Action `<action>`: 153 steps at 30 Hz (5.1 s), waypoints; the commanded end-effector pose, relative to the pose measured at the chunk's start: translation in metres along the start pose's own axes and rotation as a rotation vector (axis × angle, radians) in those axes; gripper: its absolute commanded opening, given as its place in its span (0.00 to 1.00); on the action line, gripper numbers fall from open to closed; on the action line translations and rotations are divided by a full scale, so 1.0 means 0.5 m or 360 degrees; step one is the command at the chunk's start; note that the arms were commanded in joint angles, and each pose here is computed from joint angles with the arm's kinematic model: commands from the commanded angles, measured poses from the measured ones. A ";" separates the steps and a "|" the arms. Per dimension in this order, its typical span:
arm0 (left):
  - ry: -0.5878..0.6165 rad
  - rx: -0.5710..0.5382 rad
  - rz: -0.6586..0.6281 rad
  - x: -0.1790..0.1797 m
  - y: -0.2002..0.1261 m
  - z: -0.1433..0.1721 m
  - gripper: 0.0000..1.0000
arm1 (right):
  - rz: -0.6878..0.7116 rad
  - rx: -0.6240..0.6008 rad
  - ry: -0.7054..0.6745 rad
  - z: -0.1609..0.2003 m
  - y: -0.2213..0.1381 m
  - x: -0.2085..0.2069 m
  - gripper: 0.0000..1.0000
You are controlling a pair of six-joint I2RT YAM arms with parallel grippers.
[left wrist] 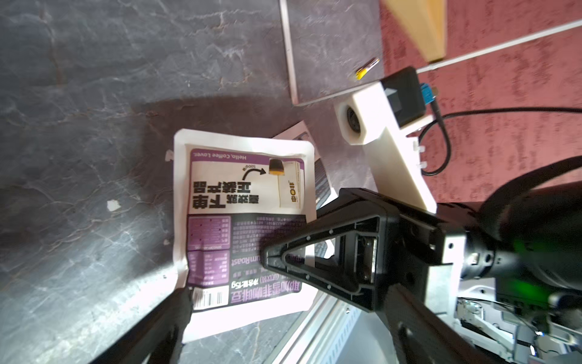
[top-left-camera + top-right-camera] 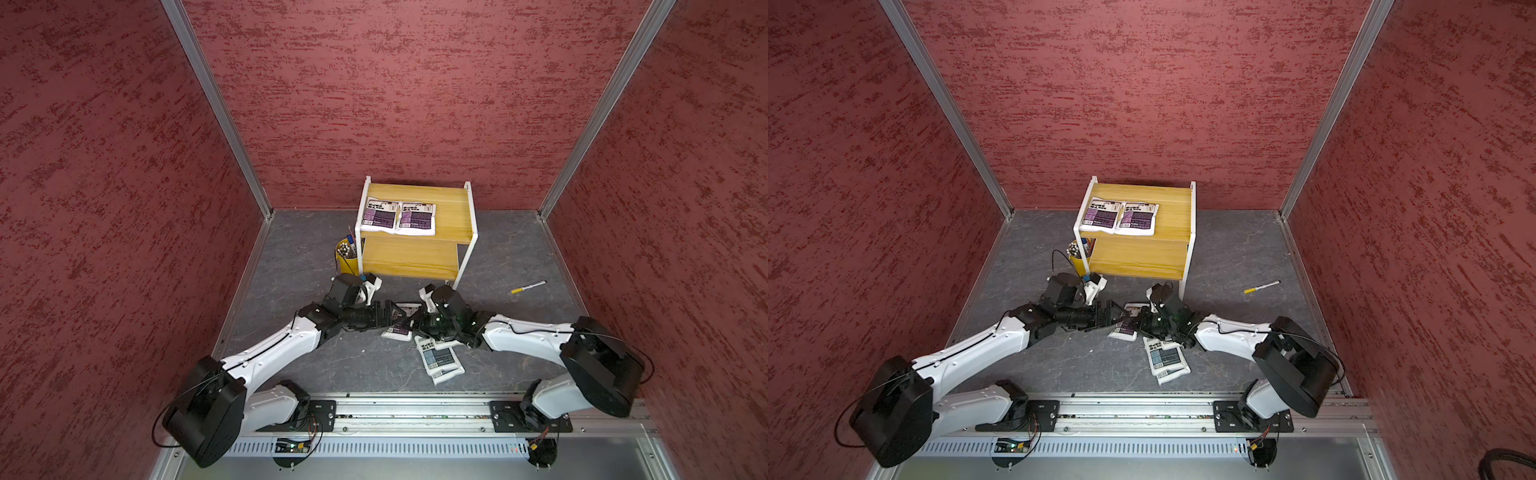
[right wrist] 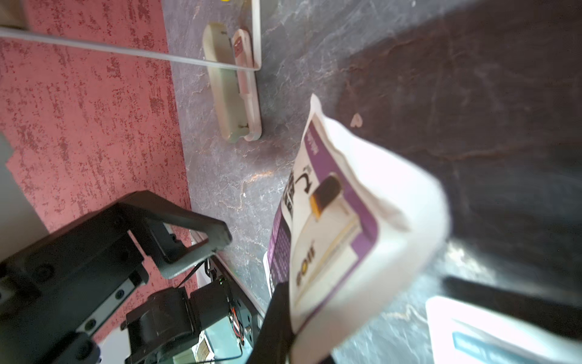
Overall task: Place the bagged coffee beans on the shelf by color
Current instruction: Pick up the bagged coffee beans at the center of the board, then place the bagged coffee beans on the shelf.
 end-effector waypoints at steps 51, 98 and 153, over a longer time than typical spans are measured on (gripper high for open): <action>0.0072 -0.0260 0.0695 -0.304 -0.328 -0.132 1.00 | -0.0201 -0.0421 -0.0569 -0.397 -0.569 0.398 0.06; -0.0030 -0.0280 0.0602 -0.260 -0.316 -0.167 1.00 | 0.0135 -0.0230 -0.0447 -0.471 -0.503 0.244 0.28; -0.0093 -0.0262 0.0598 -0.228 -0.295 -0.149 1.00 | 0.0158 -0.0417 -0.0528 -0.451 -0.554 0.300 0.41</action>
Point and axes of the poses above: each gripper's point midway between its finger pads, its own y axis out along the fingers, its own x axis along the line the jaws close on, z = x × y, the point moved 3 cm from there along -y, back along the fingers, and after that the axes turned 6 degrees about -y, right-handed, at the moved point
